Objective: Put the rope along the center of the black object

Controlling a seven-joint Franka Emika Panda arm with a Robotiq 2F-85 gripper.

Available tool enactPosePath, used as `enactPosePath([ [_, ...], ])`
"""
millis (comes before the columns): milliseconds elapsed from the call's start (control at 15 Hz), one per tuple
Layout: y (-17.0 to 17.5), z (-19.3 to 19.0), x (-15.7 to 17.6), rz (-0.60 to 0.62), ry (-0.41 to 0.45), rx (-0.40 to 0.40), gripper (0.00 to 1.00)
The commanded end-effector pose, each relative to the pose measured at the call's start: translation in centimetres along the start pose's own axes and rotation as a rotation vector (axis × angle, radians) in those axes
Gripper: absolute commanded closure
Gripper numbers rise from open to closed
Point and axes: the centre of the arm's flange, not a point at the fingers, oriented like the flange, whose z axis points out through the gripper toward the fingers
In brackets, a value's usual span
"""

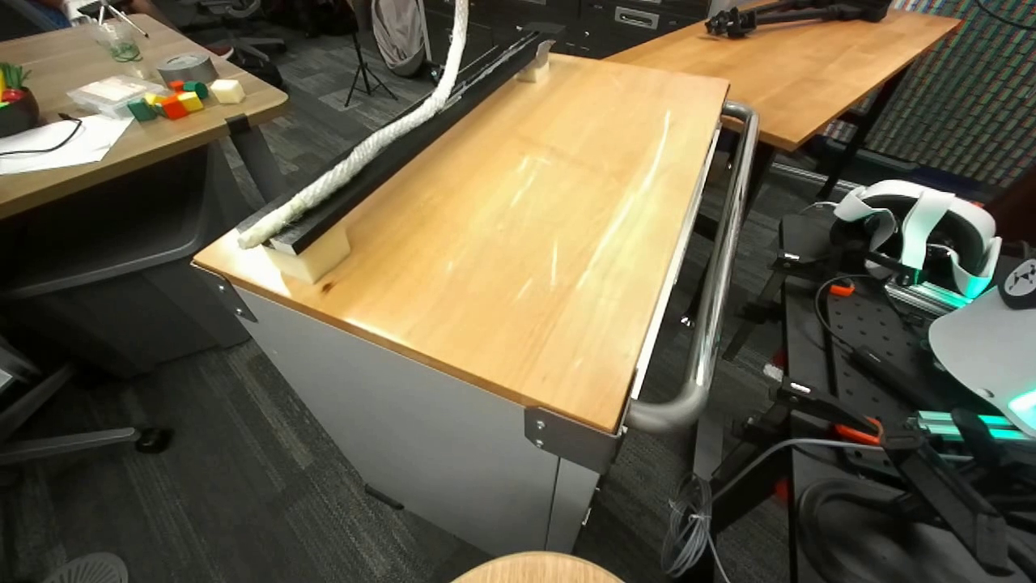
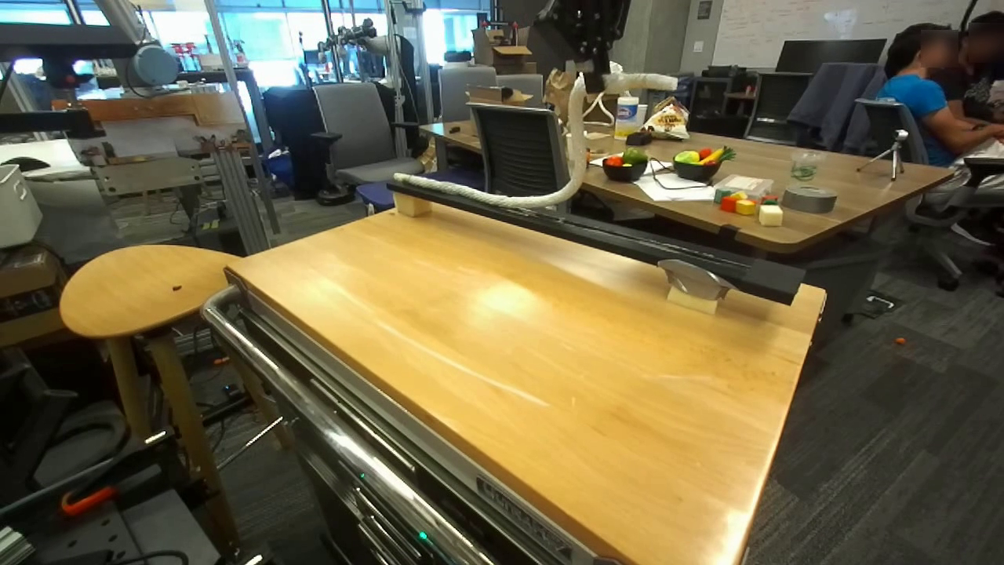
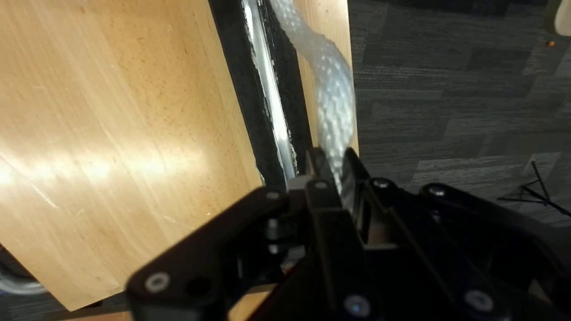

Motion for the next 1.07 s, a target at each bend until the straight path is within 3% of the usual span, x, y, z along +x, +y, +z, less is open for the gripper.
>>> enactPosePath([
  [0, -2.1, -0.2, -0.4, 0.004, 0.035, -0.045, 0.97],
  [1000, -5.3, 2.6, 3.5, 0.061, 0.093, -0.242, 0.82],
])
